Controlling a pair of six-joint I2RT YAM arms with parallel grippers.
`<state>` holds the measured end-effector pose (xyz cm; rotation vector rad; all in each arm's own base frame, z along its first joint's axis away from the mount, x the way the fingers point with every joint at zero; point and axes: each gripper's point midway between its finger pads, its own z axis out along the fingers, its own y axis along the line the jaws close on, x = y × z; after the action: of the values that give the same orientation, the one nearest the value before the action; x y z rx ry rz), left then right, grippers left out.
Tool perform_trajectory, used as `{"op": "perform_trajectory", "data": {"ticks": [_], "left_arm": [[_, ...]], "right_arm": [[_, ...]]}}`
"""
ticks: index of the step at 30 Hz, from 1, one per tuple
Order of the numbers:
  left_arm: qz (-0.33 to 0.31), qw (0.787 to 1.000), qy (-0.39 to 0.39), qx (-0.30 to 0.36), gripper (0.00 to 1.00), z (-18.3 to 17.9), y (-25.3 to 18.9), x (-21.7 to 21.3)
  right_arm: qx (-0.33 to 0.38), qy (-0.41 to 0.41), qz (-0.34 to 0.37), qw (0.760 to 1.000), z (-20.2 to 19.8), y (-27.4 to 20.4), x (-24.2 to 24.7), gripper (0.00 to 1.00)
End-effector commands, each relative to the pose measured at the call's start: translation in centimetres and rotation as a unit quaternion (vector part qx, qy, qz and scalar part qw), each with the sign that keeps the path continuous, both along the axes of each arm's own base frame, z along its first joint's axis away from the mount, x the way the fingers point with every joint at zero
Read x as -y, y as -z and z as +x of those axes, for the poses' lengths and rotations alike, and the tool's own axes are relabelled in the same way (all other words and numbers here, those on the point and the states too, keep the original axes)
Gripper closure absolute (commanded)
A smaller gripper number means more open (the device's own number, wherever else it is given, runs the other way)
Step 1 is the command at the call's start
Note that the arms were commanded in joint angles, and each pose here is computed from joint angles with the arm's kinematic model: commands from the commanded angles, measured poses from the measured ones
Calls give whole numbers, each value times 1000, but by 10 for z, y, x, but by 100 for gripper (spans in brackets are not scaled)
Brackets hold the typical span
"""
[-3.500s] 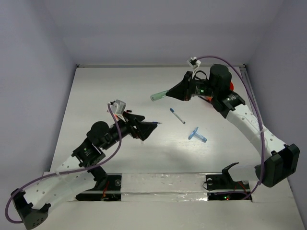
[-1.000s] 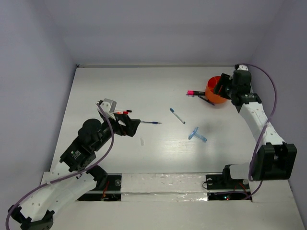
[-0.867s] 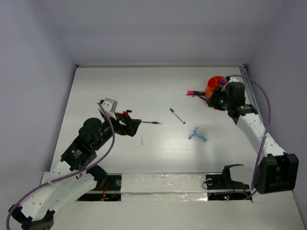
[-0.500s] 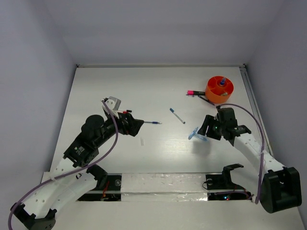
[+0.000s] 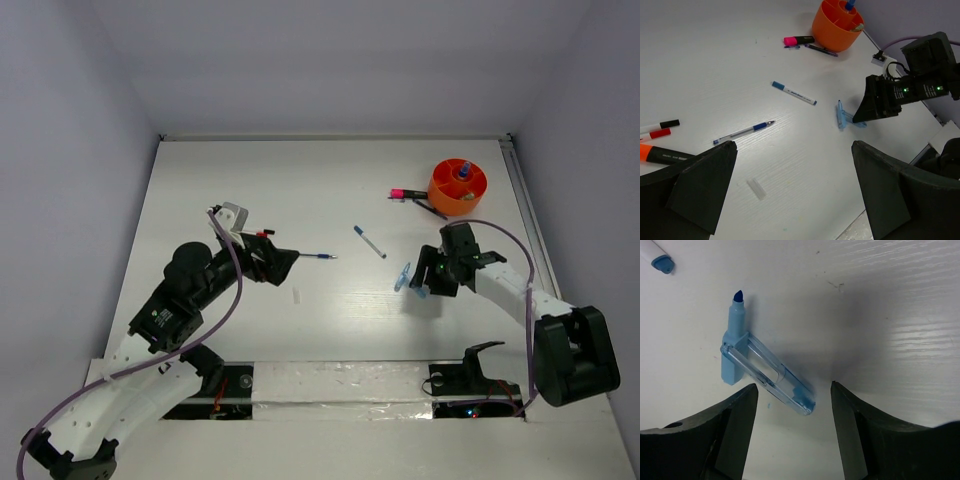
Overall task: Sort the stationery into containers
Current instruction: Pick up the stationery from the center of the board.
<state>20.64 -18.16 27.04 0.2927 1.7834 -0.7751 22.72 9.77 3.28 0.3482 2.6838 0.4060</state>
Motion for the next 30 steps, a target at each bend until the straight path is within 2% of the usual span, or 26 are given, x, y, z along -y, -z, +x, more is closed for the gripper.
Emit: {"op": "perform_trajectory", "data": {"ticks": [1, 4, 8, 11, 21, 25, 26, 27, 30], "left_arm": [[-14, 1000, 8, 22, 1, 0, -12, 2], [-15, 1000, 10, 23, 1, 0, -13, 3], [-15, 1000, 10, 21, 1, 1, -12, 3], [-14, 1000, 10, 19, 1, 2, -10, 3], [-13, 1000, 5, 12, 1, 5, -7, 3], [-12, 1000, 7, 9, 1, 5, -6, 4], [-13, 1000, 6, 10, 1, 6, -7, 4], [-13, 1000, 7, 10, 1, 5, -7, 4], [-13, 1000, 6, 9, 1, 6, -6, 4]], "right_arm": [[25, -12, -10, 1000, 18, -10, -5, 34], [21, -23, -16, 999, 17, -7, -11, 39], [14, -33, -18, 999, 15, -4, -16, 50], [7, -44, -19, 999, 12, -2, -21, 53], [-14, -59, -6, 998, -1, 3, -32, 50], [-16, -54, -6, 998, -3, 3, -31, 53], [-15, -49, -10, 999, -2, 3, -29, 60], [-15, -48, -10, 999, -3, 3, -29, 64], [-23, -45, -7, 999, -6, 4, -29, 69]]}}
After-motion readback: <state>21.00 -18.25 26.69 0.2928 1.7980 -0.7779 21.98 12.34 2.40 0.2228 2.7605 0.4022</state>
